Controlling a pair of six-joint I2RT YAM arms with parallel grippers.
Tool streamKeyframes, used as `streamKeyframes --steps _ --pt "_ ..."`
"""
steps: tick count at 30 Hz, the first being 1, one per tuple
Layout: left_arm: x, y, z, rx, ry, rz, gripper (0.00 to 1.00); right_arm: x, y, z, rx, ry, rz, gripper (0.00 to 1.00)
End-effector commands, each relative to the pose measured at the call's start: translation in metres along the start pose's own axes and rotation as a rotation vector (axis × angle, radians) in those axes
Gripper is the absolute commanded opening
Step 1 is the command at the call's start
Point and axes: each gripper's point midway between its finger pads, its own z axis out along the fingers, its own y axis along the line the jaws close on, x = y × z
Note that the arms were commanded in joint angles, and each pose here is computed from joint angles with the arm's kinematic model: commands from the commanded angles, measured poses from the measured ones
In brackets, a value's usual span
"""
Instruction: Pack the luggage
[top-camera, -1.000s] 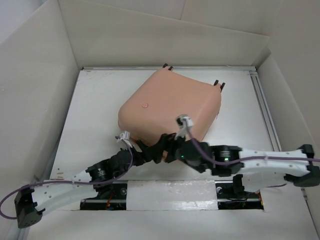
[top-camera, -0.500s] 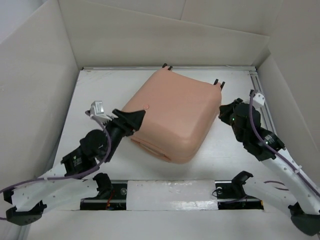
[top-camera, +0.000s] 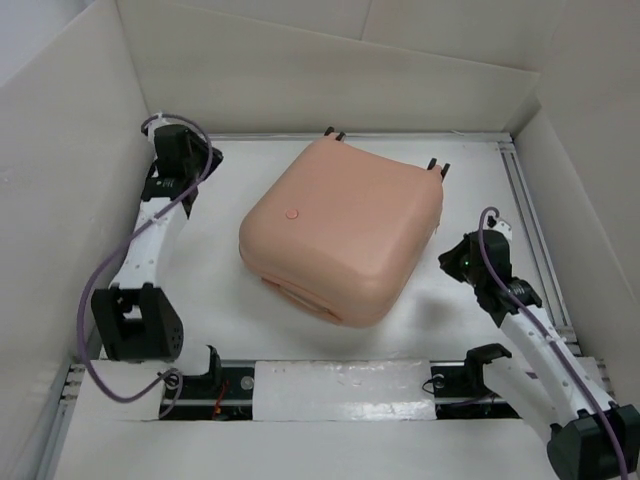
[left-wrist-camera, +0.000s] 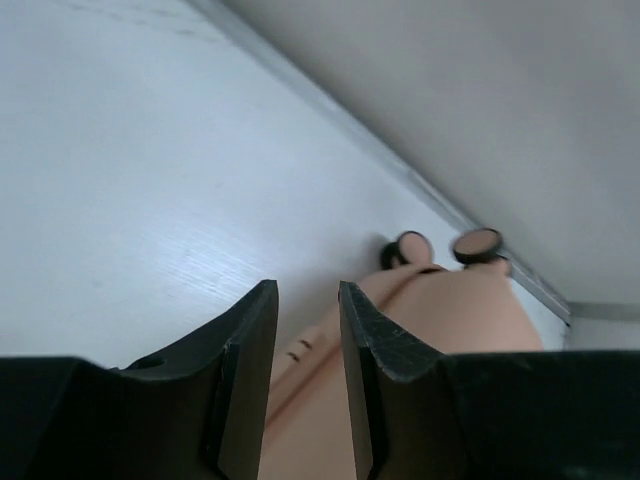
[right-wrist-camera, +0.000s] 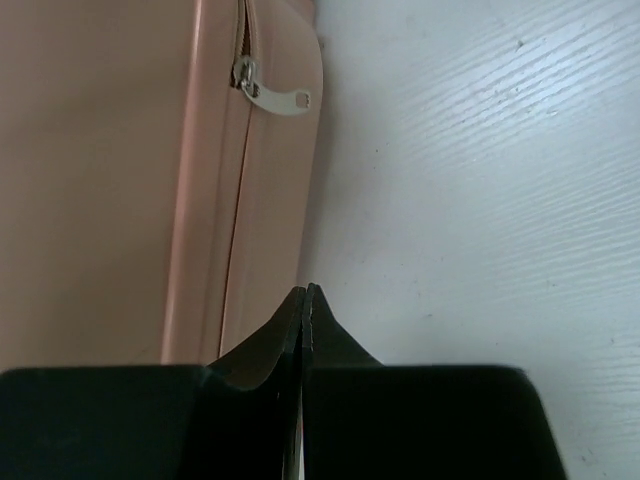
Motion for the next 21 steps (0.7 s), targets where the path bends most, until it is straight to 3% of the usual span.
streamKeyframes --steps 1,4,9,12,14,15,17,18,19,21 --pt "0.020 0.013 0.017 0.078 0.168 -0.032 0.28 0.002 0.017 0.004 -0.122 -0.012 0.014 0.00" --pt "0.070 0.040 0.047 0.051 0.316 -0.029 0.26 0.023 0.024 0.015 -0.183 0.031 0.021 0.00" --pt "0.145 0.056 0.041 0.144 0.417 -0.115 0.25 0.037 0.059 0.036 -0.266 0.107 -0.043 0.00" --pt "0.168 0.038 0.011 0.248 0.430 -0.156 0.23 0.037 0.105 0.055 -0.325 0.176 -0.115 0.00" --pt "0.189 0.047 -0.009 0.270 0.434 -0.183 0.23 0.037 0.141 0.065 -0.409 0.221 -0.187 0.00" --pt "0.194 0.046 -0.020 0.284 0.436 -0.189 0.21 0.006 0.183 0.065 -0.492 0.177 -0.197 0.00" --pt "0.201 0.045 -0.054 0.344 0.418 -0.190 0.21 0.009 0.205 0.089 -0.518 0.249 -0.246 0.00" --pt "0.205 0.043 -0.066 0.364 0.420 -0.200 0.21 -0.023 0.248 0.078 -0.616 0.208 -0.257 0.00" --pt "0.196 0.028 -0.089 0.440 0.376 -0.179 0.21 -0.025 0.257 0.089 -0.610 0.230 -0.258 0.00" --pt "0.212 0.042 -0.110 0.411 0.405 -0.172 0.22 -0.048 0.262 0.087 -0.581 0.229 -0.286 0.04"
